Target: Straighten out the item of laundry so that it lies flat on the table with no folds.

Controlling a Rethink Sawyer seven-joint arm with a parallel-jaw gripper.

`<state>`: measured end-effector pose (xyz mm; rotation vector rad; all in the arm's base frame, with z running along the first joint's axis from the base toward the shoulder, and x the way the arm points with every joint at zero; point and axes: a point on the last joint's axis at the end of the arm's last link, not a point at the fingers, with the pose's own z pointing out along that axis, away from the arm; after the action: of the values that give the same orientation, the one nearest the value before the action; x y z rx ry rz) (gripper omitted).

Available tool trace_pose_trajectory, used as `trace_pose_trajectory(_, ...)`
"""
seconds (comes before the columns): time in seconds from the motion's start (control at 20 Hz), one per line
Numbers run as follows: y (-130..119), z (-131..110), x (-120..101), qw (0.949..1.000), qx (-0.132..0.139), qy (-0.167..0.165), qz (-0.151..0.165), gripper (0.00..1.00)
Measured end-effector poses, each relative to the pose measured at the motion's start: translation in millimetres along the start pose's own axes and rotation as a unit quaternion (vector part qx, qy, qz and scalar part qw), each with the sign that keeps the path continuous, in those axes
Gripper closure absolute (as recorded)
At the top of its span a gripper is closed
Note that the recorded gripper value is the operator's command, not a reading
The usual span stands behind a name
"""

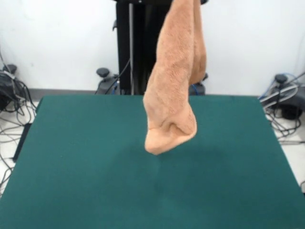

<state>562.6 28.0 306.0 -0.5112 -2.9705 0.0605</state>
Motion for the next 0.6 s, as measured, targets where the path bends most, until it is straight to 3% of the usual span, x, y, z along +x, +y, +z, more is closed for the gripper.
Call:
trace_pose_trajectory(0.4,-13.5,-14.7,6.0,0.9988,0.01,0.007,-0.048,1.0)
trace_pose_trajectory(0.6,-4.3,-4.3,3.1,0.9974,0.021,0.013,-0.068,1.0)
